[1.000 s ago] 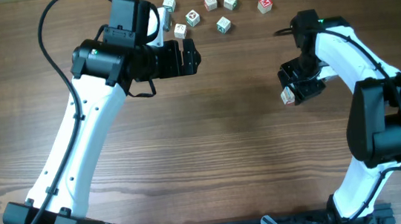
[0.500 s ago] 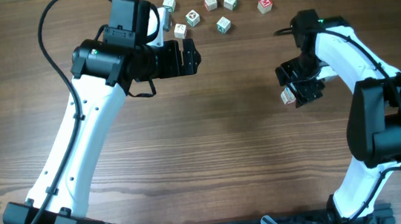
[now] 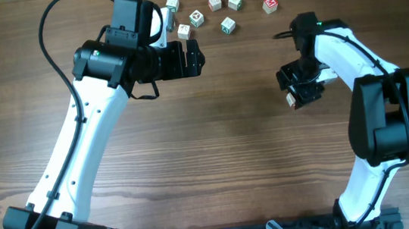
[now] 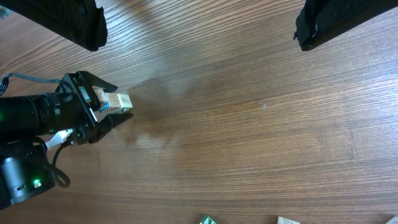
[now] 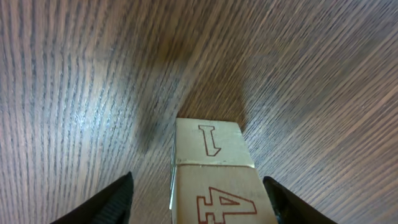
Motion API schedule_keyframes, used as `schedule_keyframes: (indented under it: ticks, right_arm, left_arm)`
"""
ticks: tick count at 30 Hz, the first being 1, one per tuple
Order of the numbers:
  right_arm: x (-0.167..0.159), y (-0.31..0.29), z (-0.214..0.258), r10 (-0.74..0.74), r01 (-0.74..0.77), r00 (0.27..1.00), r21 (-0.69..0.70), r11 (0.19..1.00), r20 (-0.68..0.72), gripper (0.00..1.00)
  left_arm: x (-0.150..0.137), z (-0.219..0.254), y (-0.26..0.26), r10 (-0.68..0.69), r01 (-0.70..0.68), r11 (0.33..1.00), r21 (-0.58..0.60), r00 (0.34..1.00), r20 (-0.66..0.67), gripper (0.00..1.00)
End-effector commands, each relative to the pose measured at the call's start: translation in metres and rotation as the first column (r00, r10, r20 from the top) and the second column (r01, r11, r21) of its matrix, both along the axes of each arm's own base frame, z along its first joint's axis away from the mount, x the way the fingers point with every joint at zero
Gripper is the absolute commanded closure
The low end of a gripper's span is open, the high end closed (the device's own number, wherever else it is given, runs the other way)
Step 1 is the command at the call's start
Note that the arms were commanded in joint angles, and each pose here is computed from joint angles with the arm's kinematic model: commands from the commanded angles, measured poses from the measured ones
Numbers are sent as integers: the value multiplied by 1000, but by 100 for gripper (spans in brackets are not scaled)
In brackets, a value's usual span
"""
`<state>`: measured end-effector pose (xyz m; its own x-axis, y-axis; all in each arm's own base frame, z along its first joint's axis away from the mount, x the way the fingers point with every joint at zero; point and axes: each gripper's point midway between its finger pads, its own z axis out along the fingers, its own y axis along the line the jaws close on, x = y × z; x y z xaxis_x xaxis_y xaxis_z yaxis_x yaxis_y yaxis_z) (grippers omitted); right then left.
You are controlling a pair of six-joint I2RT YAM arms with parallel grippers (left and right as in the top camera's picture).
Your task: Form a tower
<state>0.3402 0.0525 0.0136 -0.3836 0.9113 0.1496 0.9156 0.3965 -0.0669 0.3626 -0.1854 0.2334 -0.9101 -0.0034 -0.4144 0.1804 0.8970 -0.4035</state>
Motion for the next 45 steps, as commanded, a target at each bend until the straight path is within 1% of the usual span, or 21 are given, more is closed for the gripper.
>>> schedule_keyframes:
  ticks: [1,2,8,9,12,14,16,18,23,26,28,30,31,32,33,35,37,39,40,43,45]
  right_arm:
    - [-6,-5,-7,3,-4,1000,-33,999,-28,39]
    - [-6,-5,-7,3,-4,1000,-36,999,-30,41]
    - [-6,-7,-7,4,-5,1000,-45,999,-30,46]
    - [-6,-7,-7,4,-5,1000,-45,999,-29,49]
    - [-6,-7,-7,3,-4,1000,-45,999,-29,50]
    - [-6,-7,-7,4,-5,1000,-47,999,-30,41]
    - [-10,-11,-7,7,-10,999,-66,998,-44,24]
    - [-13,-13,-6,18,-22,998,-74,997,-58,16]
    - [-11,-13,8,141,-144,989,-52,988,-44,7]
    - [8,-12,44,292,-290,955,-51,956,57,2]
    - [18,-16,68,353,-344,927,-92,935,125,0]
    - [28,-17,88,464,-445,862,-131,886,206,0]
    - [31,-18,92,517,-495,827,-153,856,219,0]
    - [33,-22,93,606,-577,769,-187,795,206,0]
    - [31,-22,93,640,-612,743,-186,768,196,1]
    - [22,-23,92,653,-631,739,-168,757,166,4]
    - [24,-23,92,651,-629,739,-172,759,172,29]
    - [30,-22,94,640,-612,744,-186,768,195,61]
    - [30,-25,94,608,-578,770,-190,794,194,76]
    - [22,-41,93,496,-466,854,-195,863,156,90]
    - [16,-47,93,467,-441,874,-184,879,134,92]
  left_arm:
    - [-2,-1,-3,-6,6,1000,-10,1000,-10,0]
    - [-2,-1,-3,-6,6,1000,-10,1000,-9,0]
    - [-2,-1,-3,-6,6,1000,-10,1000,-9,0]
    - [-2,-1,-3,-6,6,1000,-10,1000,-10,0]
    - [-2,-1,-3,-6,6,1000,-10,1000,-10,0]
    - [-2,-1,-3,-6,6,1000,-10,1000,-10,0]
    - [-2,-1,-3,-6,6,1000,-10,1000,-10,0]
    - [-2,-1,-3,-6,6,1000,-10,1000,-10,0]
    - [-2,-1,-3,-6,6,1000,-10,1000,-9,0]
    - [-2,-1,-3,-6,6,1000,-10,1000,-10,0]
    - [-2,-1,-3,-6,6,1000,-10,1000,-10,0]
    - [-2,-1,-3,-6,6,1000,-10,1000,-10,0]
    - [-2,-1,-3,-6,6,1000,-10,1000,-10,0]
    - [-2,-1,-3,-6,6,1000,-10,1000,-10,0]
    - [-2,-1,-3,-6,6,1000,-10,1000,-9,0]
    - [-2,-1,-3,-6,6,1000,-10,1000,-10,0]
    - [-2,-1,-3,-6,6,1000,-10,1000,-10,0]
    - [-2,-1,-3,-6,6,1000,-10,1000,-10,0]
    - [-2,-1,-3,-6,6,1000,-10,1000,-10,0]
    - [-2,-1,-3,-6,6,1000,-10,1000,-9,0]
    - [-2,-1,-3,-6,6,1000,-10,1000,-10,0]
